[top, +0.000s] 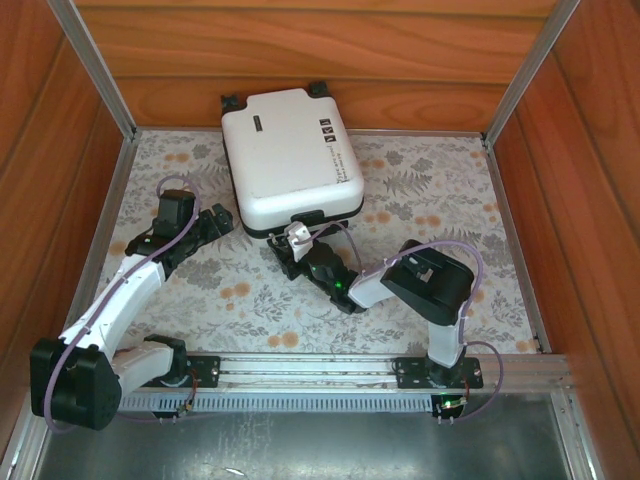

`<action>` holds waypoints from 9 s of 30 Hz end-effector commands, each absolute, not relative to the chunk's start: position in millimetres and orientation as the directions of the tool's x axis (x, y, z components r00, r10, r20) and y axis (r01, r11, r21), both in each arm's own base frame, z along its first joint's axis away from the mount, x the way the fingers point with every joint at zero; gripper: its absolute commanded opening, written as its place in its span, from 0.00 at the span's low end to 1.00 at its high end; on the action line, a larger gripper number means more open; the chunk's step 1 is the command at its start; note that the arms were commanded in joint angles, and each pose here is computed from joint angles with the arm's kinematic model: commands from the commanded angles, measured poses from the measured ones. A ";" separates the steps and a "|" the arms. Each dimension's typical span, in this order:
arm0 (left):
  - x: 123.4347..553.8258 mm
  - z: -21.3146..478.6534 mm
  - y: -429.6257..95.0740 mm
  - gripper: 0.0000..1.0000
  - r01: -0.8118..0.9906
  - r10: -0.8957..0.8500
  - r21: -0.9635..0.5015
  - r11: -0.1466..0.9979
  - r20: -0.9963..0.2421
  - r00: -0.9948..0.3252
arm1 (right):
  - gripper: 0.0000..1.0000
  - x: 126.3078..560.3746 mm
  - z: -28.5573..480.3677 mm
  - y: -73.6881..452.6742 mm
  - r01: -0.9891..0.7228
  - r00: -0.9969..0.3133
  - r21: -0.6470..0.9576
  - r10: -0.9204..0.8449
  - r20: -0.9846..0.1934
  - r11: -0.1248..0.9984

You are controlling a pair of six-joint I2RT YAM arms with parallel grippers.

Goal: Pack the luggage

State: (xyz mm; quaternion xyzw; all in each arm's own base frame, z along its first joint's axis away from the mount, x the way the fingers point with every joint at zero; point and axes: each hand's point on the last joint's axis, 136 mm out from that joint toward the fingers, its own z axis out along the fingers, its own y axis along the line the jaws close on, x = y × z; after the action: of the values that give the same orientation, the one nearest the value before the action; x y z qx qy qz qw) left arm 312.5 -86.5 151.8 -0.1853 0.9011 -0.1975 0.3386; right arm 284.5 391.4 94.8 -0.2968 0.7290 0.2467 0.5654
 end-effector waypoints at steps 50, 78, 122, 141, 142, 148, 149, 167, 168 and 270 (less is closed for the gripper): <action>326.7 110.8 -113.5 0.74 -0.177 -0.446 -0.537 0.825 -0.426 -0.787 | 0.76 276.4 104.9 394.2 -0.826 -0.450 0.346 -0.151 -0.880 0.445; 329.5 99.3 -123.8 0.68 -0.170 -0.433 -0.548 0.819 -0.396 -0.810 | 0.62 279.9 100.8 409.2 -0.844 -0.442 0.347 -0.164 -0.882 0.408; 324.8 101.9 -133.1 0.61 -0.143 -0.423 -0.563 0.814 -0.406 -0.810 | 0.27 302.7 100.4 405.7 -0.739 -0.445 0.325 -0.065 -0.893 0.589; 319.7 103.0 -130.4 0.60 -0.136 -0.422 -0.557 0.820 -0.426 -0.800 | 0.05 316.1 103.2 399.3 -0.555 -0.367 0.272 0.062 -0.928 0.786; 319.7 104.9 -129.0 0.60 -0.135 -0.424 -0.555 0.821 -0.434 -0.795 | 0.02 316.3 104.8 397.5 -0.548 -0.369 0.272 0.062 -0.927 0.791; 318.5 128.9 -122.4 0.60 -0.102 -0.423 -0.548 0.830 -0.502 -0.755 | 0.00 309.1 112.9 392.9 -0.564 -0.377 0.269 0.046 -0.925 0.781; 317.5 136.2 -120.5 0.61 -0.094 -0.425 -0.547 0.832 -0.520 -0.741 | 0.00 306.3 115.4 394.0 -0.577 -0.376 0.272 0.044 -0.925 0.770; 296.6 270.5 -114.3 0.64 0.122 -0.403 -0.549 0.827 -0.729 -0.553 | 0.00 188.2 107.9 398.3 -0.819 -0.368 0.141 -0.320 -0.873 0.556; 300.6 275.1 -120.7 0.63 0.137 -0.395 -0.553 0.822 -0.726 -0.563 | 0.00 187.1 106.4 391.9 -0.808 -0.372 0.131 -0.325 -0.870 0.574; 373.0 3.6 -225.0 0.00 0.163 0.085 -0.234 0.958 -0.314 -0.946 | 0.00 296.6 93.8 29.1 0.234 -0.545 0.331 0.405 -0.734 0.914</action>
State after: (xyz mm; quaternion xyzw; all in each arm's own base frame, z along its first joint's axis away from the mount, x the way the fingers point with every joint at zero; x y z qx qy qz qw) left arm 463.7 -293.7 226.1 0.1132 0.8301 -0.2754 0.4714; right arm 302.8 65.7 119.7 0.1282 0.8576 0.1660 0.4696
